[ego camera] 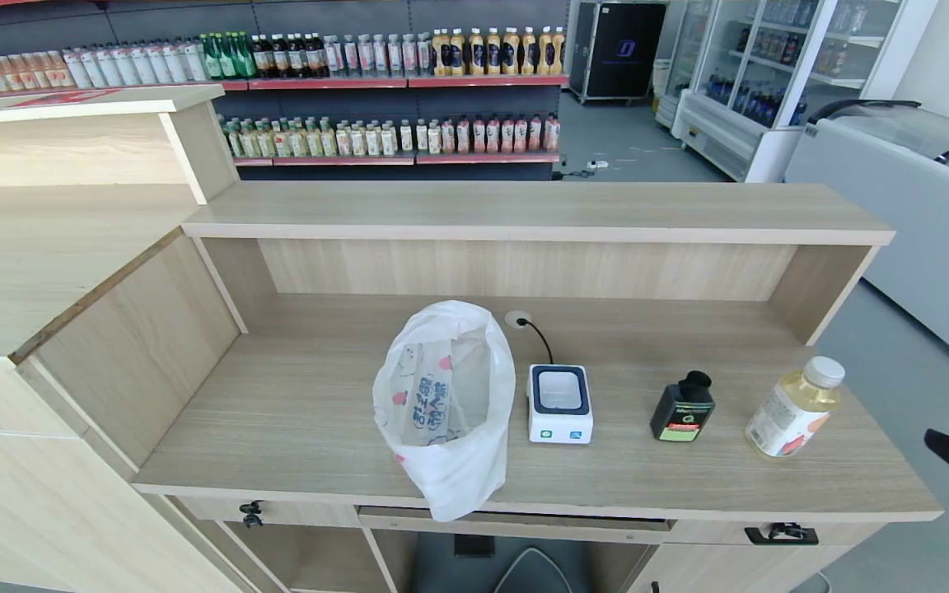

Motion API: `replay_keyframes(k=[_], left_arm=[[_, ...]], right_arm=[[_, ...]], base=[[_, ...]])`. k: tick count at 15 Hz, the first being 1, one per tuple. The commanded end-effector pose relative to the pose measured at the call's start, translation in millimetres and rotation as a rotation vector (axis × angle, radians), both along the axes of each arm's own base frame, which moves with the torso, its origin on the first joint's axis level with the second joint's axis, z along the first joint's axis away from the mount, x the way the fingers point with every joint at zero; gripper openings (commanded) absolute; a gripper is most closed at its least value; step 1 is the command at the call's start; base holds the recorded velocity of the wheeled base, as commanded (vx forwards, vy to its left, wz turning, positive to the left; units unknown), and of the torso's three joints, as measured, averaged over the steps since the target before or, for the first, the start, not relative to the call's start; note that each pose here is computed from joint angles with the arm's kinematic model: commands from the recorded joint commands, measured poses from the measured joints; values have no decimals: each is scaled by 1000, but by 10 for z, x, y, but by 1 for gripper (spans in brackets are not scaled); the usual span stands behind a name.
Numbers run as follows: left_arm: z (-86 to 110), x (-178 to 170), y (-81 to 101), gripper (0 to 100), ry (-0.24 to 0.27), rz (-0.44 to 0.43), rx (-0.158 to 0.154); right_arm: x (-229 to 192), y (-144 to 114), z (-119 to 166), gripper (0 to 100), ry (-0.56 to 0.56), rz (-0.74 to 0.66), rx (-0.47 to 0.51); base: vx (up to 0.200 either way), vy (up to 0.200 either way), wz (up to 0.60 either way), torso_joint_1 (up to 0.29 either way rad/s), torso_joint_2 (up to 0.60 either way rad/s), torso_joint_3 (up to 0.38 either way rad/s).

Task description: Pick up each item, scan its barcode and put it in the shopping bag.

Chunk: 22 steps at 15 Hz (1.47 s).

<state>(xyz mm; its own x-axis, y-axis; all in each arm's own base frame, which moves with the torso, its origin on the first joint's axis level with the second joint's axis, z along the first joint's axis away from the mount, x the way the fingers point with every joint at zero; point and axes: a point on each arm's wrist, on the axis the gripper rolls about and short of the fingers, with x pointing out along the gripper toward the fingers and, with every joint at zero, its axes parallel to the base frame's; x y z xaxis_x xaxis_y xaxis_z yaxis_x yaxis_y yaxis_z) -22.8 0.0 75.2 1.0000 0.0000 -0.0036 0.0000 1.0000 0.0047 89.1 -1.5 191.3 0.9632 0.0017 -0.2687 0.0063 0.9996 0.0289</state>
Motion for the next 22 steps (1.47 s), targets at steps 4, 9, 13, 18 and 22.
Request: replay_keyframes(k=[4, 9, 13, 18, 22], left_arm=[[0, 0, 0, 100, -1, 0, 0], [0, 0, 0, 100, -1, 0, 0], [0, 0, 0, 100, -1, 0, 0], [0, 0, 0, 100, -1, 0, 0], [0, 0, 0, 100, -1, 0, 0]], right_arm=[[1249, -193, -639, 100, 240, -28, -31], [2020, -451, -1003, 100, 180, 291, -216], [2392, -481, -1099, 100, 114, 444, -302], [2470, -455, -1318, 100, 114, 586, -349], [2639, -369, -1437, 100, 115, 623, -358]], base=[[0, 0, 0, 0, 0, 0], [0, 0, 0, 0, 0, 0], [0, 0, 0, 0, 0, 0], [0, 0, 0, 0, 0, 0], [0, 0, 0, 0, 0, 0]])
